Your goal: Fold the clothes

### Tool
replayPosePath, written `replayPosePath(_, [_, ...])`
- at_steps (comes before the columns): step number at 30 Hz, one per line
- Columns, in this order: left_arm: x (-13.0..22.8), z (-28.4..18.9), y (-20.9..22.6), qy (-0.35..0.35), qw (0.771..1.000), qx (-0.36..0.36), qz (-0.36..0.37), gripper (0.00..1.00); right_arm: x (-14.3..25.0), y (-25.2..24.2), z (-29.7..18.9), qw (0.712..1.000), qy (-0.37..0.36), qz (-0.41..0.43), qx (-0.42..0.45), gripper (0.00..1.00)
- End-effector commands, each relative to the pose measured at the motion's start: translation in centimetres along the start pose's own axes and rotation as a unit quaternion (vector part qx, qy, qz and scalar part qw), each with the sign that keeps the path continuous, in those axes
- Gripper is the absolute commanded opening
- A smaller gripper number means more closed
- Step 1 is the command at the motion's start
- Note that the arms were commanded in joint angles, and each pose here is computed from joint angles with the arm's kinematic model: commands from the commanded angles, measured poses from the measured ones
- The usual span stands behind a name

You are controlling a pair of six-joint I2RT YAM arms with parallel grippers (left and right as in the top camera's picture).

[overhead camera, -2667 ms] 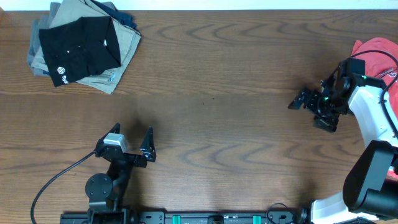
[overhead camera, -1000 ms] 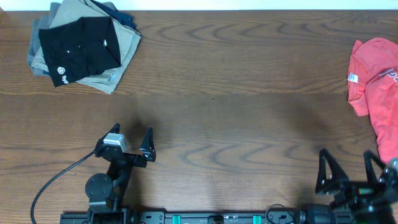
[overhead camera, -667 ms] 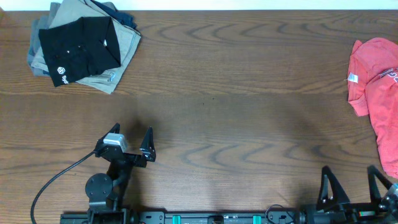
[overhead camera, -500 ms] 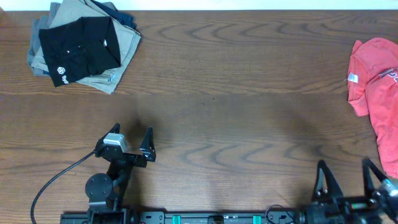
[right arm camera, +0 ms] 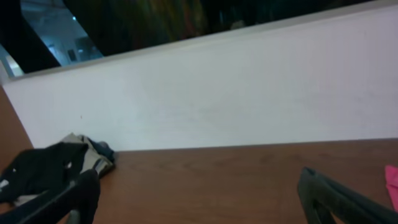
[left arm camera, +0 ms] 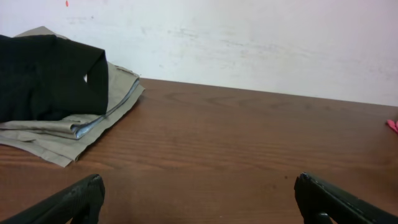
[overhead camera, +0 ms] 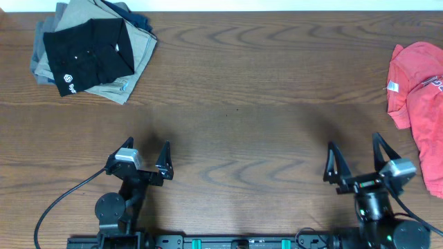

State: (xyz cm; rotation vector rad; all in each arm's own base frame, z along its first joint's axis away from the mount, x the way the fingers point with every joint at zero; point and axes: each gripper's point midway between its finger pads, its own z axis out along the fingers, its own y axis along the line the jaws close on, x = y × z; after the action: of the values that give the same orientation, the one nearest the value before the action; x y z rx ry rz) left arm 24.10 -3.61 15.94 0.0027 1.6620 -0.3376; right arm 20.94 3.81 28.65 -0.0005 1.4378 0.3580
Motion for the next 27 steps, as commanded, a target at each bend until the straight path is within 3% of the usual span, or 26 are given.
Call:
replayPosePath(1, [1.5,0.1,0.5,0.021,1.000,-0.007,-0.003,0.98,1.7,-0.1,0.6,1.000,-0.004,-0.005,-0.011,0.99])
replayPosePath(20, [1.5,0.1,0.5,0.021,1.000,-0.007,-0.003,0.98,6.2,-1.3,1.9,0.999,-0.031,-0.028,-0.022,0.99])
replayPosePath(27, [1.5,0.1,0.5,0.021,1.000,-0.007,-0.003,0.98,8.7,-1.5,1.9,0.998,0.020,-0.053,-0.020,0.99])
